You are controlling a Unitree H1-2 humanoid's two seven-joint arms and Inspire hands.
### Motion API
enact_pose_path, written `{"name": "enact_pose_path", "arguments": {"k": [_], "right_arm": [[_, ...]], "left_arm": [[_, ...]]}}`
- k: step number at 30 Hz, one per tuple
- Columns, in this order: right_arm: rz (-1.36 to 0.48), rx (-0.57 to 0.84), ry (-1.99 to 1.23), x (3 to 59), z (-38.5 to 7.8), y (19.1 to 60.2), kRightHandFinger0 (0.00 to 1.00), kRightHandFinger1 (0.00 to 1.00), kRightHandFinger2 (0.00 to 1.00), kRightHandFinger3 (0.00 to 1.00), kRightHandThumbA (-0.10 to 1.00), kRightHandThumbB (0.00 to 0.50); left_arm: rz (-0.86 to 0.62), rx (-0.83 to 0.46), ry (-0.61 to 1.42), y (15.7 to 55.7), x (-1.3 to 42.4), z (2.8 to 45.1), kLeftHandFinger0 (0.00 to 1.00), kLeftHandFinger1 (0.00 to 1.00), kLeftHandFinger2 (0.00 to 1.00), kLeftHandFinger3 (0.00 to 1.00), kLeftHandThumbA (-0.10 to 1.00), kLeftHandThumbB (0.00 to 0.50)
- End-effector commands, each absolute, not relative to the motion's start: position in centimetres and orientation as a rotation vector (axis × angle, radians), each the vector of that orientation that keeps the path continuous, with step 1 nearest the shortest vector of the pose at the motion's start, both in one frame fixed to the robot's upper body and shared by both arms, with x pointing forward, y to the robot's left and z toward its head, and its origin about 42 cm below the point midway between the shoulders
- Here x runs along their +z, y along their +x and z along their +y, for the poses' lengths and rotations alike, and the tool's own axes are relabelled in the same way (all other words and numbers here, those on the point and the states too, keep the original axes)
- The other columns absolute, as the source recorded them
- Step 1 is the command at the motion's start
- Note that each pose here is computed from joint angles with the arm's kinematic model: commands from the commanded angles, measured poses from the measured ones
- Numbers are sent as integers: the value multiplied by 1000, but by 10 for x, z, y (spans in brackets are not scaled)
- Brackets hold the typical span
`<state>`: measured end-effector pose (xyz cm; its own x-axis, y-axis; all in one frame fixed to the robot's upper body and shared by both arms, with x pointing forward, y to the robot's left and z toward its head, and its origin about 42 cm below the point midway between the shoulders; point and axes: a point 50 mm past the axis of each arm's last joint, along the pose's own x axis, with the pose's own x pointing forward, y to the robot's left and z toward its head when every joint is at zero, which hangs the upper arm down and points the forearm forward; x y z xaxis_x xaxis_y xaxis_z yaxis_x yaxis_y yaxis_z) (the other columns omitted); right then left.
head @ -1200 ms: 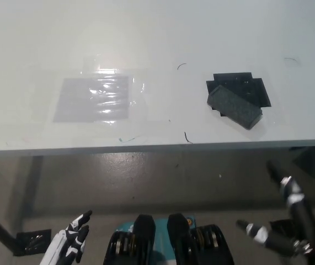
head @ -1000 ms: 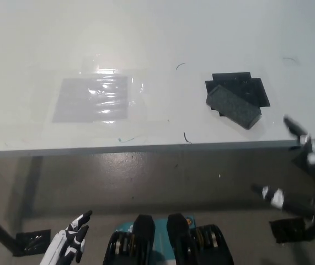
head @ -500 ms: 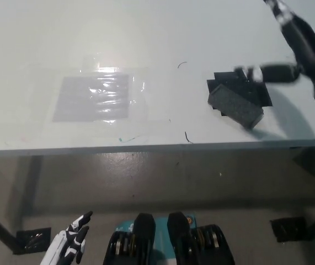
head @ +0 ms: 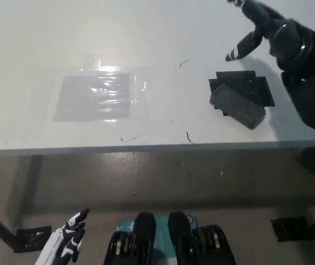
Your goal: A whiteboard eraser is kept on the black marked spot on the table infront of the robot and the robot uses its right hand to swipe it back and forth on the table twice to clean it
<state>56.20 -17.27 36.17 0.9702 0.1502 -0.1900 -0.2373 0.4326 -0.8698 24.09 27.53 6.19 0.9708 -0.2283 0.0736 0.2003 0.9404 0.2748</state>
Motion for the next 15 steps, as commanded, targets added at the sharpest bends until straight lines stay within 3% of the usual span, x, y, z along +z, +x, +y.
{"name": "enact_pose_path", "arguments": {"k": [1,3,12,15], "right_arm": [[165,223,-1175,378,-166,570,1000,1000,1000,1000,1000,365],[208,245,-1170,372,-165,572,1000,1000,1000,1000,1000,403],[257,378,-1080,376,-161,566,1000,1000,1000,1000,1000,372],[222,375,-1099,382,-156,561,1000,1000,1000,1000,1000,414]], "left_arm": [[-195,-244,304,242,74,279,1000,1000,1000,1000,914,443],[-193,-243,310,242,74,281,1000,1000,1000,1000,915,443],[-185,-239,317,242,75,281,1000,1000,1000,1000,914,439],[-196,-242,316,241,74,281,1000,1000,1000,1000,896,415]]}}
